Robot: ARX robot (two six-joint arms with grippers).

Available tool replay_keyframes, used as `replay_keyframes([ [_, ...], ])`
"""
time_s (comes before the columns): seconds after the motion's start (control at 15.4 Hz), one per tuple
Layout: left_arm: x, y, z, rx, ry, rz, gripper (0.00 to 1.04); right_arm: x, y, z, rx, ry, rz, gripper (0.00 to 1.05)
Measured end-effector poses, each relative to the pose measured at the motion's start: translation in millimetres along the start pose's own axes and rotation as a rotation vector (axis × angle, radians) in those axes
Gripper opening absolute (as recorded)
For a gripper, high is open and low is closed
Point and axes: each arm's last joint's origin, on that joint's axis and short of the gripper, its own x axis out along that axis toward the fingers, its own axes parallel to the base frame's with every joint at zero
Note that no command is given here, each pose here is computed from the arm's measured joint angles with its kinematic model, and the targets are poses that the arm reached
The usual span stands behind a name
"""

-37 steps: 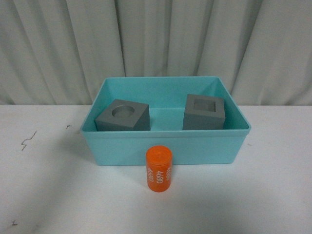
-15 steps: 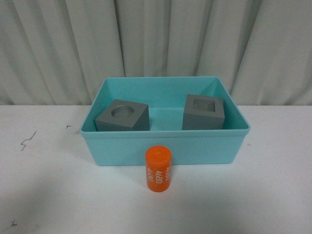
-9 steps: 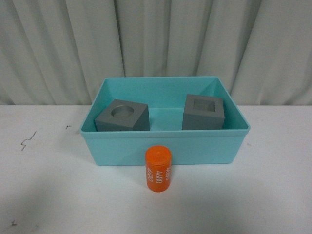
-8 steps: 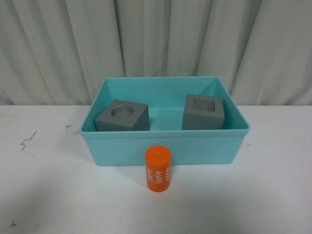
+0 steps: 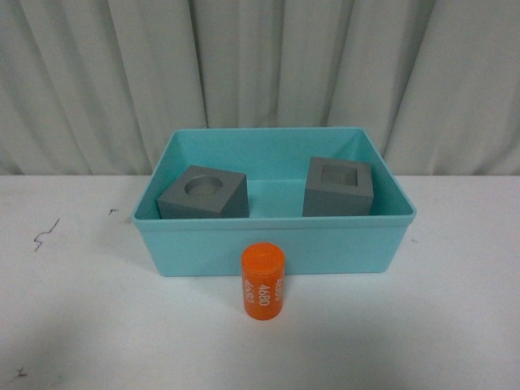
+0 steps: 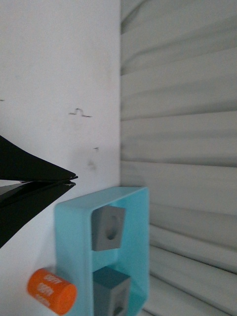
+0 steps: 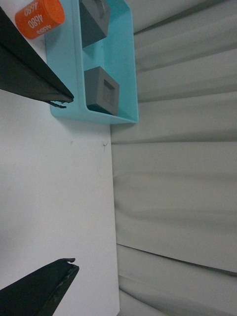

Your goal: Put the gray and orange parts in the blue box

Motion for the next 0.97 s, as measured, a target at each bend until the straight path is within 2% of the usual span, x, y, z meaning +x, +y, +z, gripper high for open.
replay_keyframes([
  [0.13,-1,0,5,0.0,-0.04,0.002,0.02,0,0,0,0.0,-0.001,0.001,0.98],
  [0.39,-1,0,2,0.0,-0.025,0.0,0.02,0,0,0,0.0,-0.001,0.0,0.98],
  [0.45,-1,0,2,0.0,-0.024,-0.001,0.15,0,0,0,0.0,0.0,0.0,0.98],
  [0.58,-1,0,2,0.0,-0.024,-0.001,0.87,0,0,0,0.0,0.0,0.0,0.98],
  [0.65,-1,0,2,0.0,-0.024,-0.001,0.99,0,0,0,0.0,0.0,0.0,0.98],
  [0.78,-1,0,2,0.001,-0.024,-0.001,0.98,0,0,0,0.0,0.0,0.0,0.98],
  [0.84,-1,0,2,0.0,-0.024,0.0,0.98,1,1,-1,-0.004,0.077,0.053,0.98],
  [0.91,-1,0,2,0.001,-0.024,-0.001,0.98,13,4,7,-0.002,0.117,0.098,0.98],
  [0.97,-1,0,2,0.0,-0.024,-0.001,0.98,27,13,26,0.007,0.087,0.163,0.98],
])
